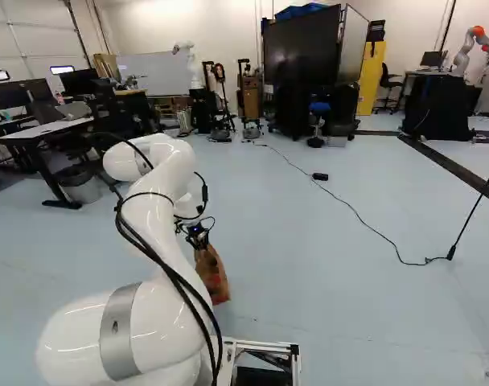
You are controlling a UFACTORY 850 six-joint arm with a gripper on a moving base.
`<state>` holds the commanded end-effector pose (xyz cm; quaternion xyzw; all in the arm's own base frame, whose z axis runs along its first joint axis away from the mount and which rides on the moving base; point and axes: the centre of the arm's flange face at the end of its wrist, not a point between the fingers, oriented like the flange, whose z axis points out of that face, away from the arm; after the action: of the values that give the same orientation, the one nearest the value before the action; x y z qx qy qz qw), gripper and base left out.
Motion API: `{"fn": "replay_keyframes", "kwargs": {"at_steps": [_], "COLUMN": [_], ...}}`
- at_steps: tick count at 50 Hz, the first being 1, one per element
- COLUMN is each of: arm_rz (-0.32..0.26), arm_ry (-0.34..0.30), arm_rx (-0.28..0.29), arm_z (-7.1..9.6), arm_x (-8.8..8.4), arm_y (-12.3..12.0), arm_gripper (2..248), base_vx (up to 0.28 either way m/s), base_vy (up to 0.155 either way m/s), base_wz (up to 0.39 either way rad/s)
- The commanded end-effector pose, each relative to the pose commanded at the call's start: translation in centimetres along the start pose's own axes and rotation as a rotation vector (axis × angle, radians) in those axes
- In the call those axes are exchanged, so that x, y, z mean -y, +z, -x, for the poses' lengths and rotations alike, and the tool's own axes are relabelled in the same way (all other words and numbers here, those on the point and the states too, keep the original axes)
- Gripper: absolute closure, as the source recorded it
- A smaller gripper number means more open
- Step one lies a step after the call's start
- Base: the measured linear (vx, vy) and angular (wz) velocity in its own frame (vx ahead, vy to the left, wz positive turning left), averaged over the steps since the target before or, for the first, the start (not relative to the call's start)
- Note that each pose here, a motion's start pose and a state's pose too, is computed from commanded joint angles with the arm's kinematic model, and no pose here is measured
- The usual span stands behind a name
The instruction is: Pick up the grocery bag from the ground
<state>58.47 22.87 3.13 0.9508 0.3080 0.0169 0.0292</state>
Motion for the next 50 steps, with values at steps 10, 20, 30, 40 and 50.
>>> {"fn": "replay_keyframes", "kwargs": {"at_steps": [10, 20, 30, 40, 50], "arm_rz": [-0.008, -0.015, -0.021, -0.023, -0.024], "arm_ry": [0.002, 0.015, 0.045, 0.080, 0.112], "arm_rx": [-0.057, -0.109, -0.153, -0.188, -0.222], "arm_z": [0.6, 1.6, 3.0, 4.5, 6.1], "arm_x": [1.1, 1.6, 1.5, 0.9, 0.7], "arm_y": [-1.6, -3.3, -4.9, -6.5, -8.2], "arm_gripper": [228, 228, 228, 228, 228], "base_vx": [0.000, 0.000, 0.000, 0.000, 0.000], "base_vy": [0.000, 0.000, 0.000, 0.000, 0.000], "base_wz": [0.000, 0.000, 0.000, 0.000, 0.000]}}
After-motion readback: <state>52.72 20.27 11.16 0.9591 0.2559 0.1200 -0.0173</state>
